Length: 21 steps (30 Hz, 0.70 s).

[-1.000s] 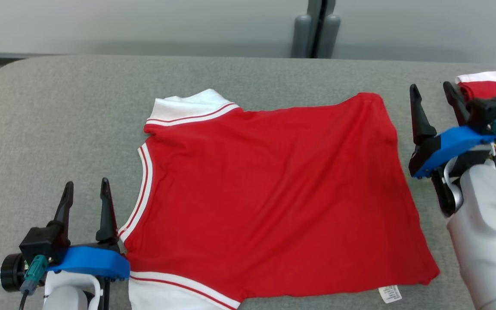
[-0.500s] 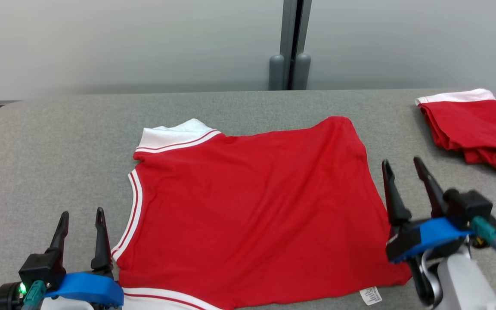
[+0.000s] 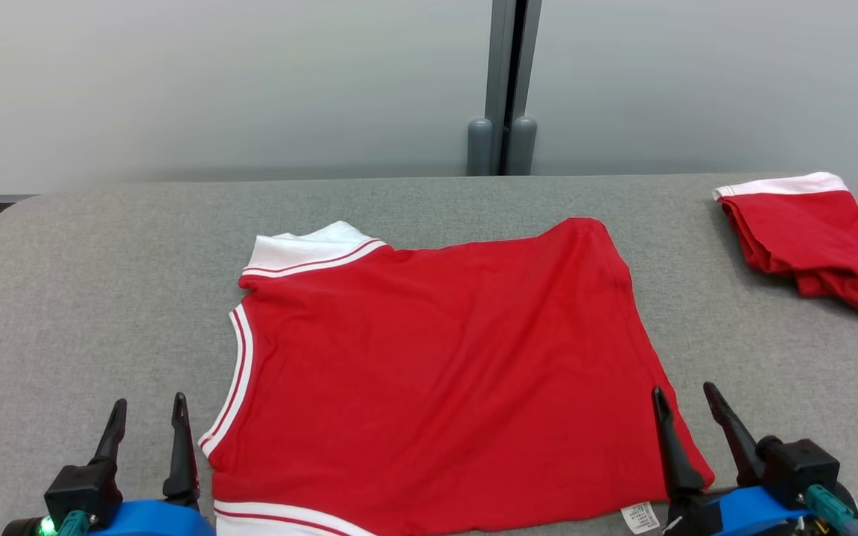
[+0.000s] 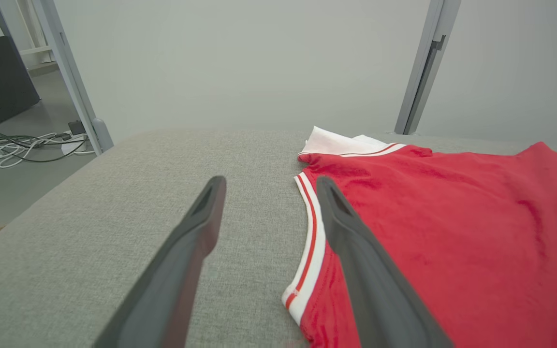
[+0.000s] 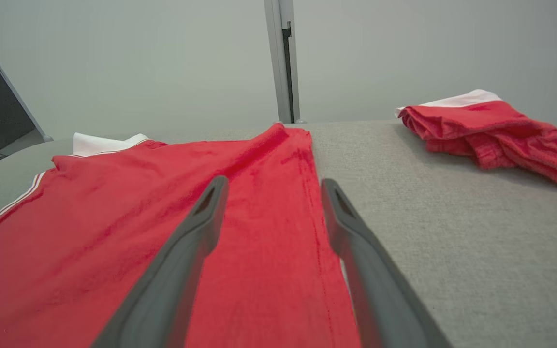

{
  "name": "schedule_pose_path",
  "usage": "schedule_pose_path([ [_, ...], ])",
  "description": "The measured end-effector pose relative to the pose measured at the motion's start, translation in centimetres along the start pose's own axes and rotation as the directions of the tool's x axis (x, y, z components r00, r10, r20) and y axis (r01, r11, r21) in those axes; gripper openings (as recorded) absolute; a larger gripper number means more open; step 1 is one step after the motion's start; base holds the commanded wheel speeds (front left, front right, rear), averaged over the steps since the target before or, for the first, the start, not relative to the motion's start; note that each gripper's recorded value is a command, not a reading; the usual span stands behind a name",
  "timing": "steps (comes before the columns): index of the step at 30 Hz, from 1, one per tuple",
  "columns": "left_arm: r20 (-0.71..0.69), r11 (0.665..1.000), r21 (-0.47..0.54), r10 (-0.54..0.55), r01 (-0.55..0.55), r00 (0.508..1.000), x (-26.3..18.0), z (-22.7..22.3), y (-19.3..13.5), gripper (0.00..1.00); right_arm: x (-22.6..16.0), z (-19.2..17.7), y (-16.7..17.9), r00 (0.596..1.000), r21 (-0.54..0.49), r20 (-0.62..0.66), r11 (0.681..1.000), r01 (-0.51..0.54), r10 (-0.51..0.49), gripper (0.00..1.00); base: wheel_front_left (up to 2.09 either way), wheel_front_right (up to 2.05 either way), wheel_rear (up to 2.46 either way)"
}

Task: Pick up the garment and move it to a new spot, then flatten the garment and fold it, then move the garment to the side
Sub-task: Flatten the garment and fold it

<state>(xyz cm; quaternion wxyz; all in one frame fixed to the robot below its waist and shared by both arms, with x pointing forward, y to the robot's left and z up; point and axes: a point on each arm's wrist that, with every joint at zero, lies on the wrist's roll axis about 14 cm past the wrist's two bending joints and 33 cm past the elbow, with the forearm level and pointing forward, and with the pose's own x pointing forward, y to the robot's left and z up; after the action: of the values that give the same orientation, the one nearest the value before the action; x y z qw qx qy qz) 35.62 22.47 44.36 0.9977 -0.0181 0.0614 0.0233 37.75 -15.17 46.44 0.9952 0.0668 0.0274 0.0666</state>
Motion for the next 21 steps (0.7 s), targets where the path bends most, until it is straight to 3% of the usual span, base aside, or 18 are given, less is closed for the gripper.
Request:
schedule_pose_path([
  [21, -0.016, 1.0, 0.012, -0.021, 0.021, 1.0, -0.81, -0.5, -0.5, 1.0, -1.09, -0.9, -0.3, 0.999, 0.019, -0.033, 1.0, 0.017, -0.016, 1.0, 0.0, 0.0, 0.0],
])
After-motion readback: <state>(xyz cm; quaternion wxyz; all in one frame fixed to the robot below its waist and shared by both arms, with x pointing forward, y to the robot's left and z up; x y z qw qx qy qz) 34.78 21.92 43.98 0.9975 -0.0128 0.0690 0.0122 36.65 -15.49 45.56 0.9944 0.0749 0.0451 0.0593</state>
